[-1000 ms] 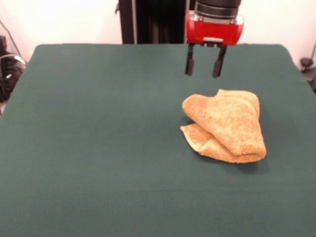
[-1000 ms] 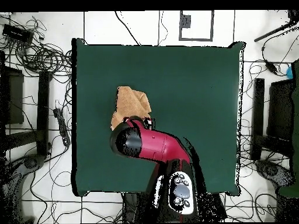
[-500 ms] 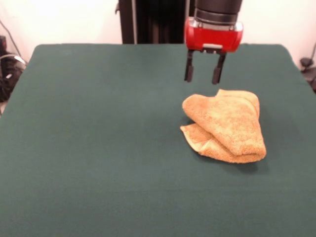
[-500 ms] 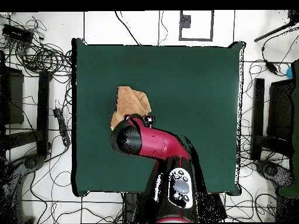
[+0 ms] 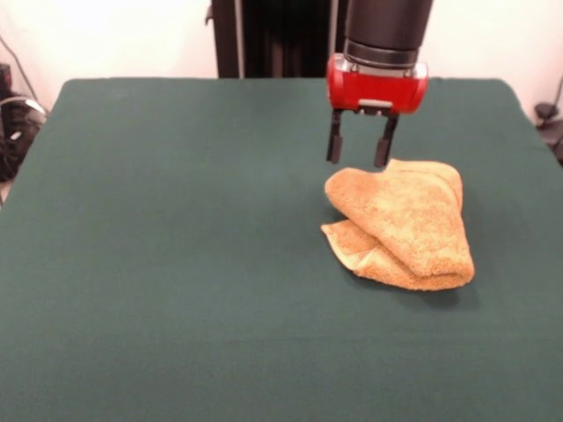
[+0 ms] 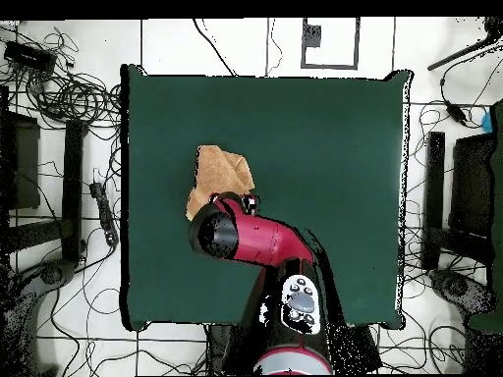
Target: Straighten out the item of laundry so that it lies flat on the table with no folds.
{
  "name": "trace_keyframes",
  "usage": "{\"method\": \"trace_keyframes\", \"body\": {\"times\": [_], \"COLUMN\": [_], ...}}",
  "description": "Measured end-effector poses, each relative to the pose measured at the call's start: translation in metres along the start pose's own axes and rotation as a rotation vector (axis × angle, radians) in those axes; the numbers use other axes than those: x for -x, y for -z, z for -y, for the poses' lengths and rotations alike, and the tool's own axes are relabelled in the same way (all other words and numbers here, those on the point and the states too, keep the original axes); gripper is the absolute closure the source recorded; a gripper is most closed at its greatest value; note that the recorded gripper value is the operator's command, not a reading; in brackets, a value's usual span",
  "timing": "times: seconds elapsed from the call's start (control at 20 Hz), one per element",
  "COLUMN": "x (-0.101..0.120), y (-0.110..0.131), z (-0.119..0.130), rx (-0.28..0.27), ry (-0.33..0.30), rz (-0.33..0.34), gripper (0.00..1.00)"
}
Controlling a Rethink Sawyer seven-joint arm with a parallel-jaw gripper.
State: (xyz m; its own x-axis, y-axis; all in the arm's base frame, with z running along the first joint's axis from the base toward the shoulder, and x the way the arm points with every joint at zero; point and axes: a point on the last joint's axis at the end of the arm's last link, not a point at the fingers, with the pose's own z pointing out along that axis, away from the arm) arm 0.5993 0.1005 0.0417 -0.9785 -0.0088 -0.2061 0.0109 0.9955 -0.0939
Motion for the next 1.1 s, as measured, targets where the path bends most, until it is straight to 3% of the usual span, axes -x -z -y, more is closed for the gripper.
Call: {"method": "trace_keyframes", "body": {"times": [0.6,1.1], "x": [-0.0017,0.0044], "y": [-0.0037,-0.0051], "z": [-0.0001,0.0048], "rx": [-0.002,-0.011], "ry": [0.001,-0.006], "rz": [0.002,0.046], "gripper": [0.00,0.00]}}
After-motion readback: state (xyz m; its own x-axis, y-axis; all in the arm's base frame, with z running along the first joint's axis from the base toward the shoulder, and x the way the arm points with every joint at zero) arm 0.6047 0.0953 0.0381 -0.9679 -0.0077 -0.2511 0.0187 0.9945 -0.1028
